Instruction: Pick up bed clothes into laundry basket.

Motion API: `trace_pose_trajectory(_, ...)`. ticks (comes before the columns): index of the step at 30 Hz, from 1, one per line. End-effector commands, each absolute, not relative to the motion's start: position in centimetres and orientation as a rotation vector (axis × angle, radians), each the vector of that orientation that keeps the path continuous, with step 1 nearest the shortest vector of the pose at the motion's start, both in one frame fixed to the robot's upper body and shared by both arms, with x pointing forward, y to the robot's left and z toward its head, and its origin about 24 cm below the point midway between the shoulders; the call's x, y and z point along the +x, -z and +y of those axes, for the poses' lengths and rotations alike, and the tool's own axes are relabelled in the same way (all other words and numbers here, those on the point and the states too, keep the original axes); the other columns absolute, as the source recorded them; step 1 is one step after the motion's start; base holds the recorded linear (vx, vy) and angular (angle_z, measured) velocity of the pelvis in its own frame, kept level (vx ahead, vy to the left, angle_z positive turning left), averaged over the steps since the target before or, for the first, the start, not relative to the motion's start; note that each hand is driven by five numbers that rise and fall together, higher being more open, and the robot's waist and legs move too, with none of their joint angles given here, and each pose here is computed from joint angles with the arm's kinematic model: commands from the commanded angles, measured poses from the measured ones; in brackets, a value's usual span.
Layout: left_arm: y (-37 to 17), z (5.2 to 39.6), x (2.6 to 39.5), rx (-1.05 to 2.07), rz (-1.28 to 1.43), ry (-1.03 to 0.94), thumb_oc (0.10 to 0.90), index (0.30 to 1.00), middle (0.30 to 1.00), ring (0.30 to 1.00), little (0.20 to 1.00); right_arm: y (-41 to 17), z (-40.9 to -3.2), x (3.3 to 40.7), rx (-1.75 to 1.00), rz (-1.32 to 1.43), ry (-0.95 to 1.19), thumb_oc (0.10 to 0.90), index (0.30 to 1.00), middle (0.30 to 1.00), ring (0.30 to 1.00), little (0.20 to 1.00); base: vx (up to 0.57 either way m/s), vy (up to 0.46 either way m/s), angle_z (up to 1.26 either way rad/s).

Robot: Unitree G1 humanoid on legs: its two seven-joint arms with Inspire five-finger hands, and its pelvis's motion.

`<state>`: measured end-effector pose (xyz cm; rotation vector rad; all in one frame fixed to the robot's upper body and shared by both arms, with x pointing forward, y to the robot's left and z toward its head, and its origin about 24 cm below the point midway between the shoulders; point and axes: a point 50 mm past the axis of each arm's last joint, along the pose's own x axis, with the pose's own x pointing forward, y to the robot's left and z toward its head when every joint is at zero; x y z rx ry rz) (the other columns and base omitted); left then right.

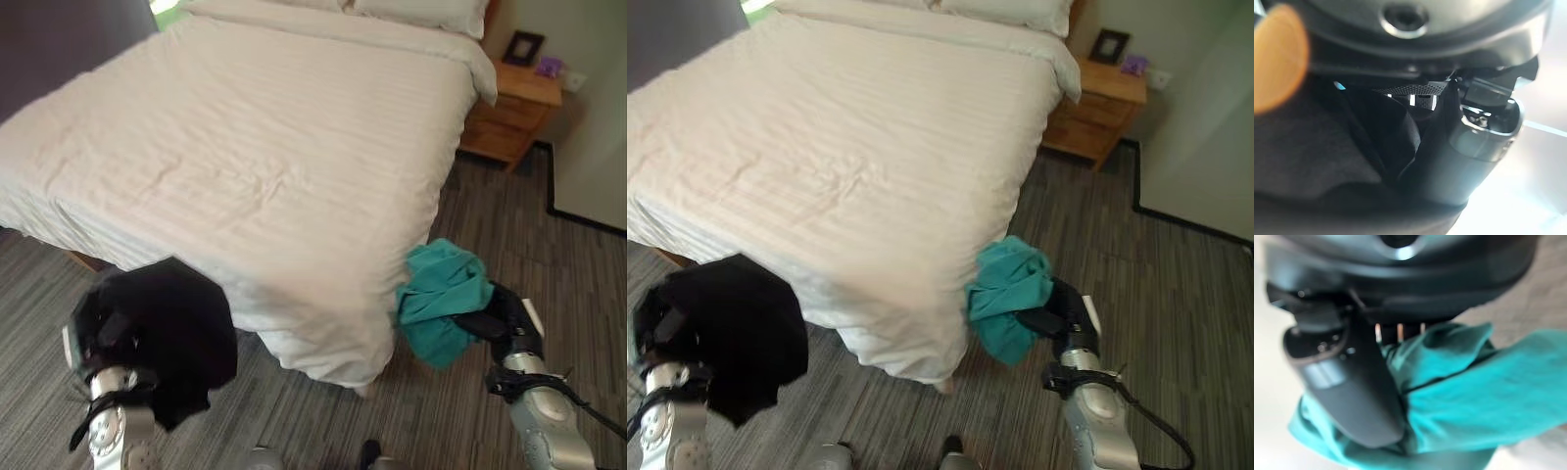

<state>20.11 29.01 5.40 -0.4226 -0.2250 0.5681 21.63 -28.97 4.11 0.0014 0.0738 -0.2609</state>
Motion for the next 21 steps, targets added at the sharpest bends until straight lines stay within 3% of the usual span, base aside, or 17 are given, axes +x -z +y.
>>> trace_pose_trajectory(1, -11.8, 29.3, 20.8, -0.341, -0.546, -0.443, 0.4, 0.3, 0.3, 0.3, 0.3, -8.7, -28.0, 22.8, -0.029, -0.172, 0.187, 0.4, 0.3, 0.3, 0.3, 0.3, -0.58, 0.387, 0.01)
trace_pose_trajectory(6, -11.5, 29.6, 20.8, -0.215, -0.483, -0.43, 0.4, 0.3, 0.3, 0.3, 0.3, -7.5, -27.6, 22.4, -0.017, -0.136, 0.205, 0.4, 0.3, 0.3, 0.3, 0.3, -0.47, 0.317, -0.03)
trace_pose_trajectory(11, -11.0, 31.0, 19.6, -0.205, -0.461, -0.492, 0.4, 0.3, 0.3, 0.3, 0.3, -7.9, -26.8, 23.2, -0.015, -0.153, 0.153, 0.4, 0.3, 0.3, 0.3, 0.3, -0.44, 0.171, -0.68)
trace_pose_trajectory(21, -10.3, 30.7, 18.5, -0.261, -0.46, -0.529, 0.4, 0.3, 0.3, 0.3, 0.3, -8.8, -25.2, 25.1, -0.018, -0.192, 0.102, 0.4, 0.3, 0.3, 0.3, 0.3, -0.17, -0.081, -0.42)
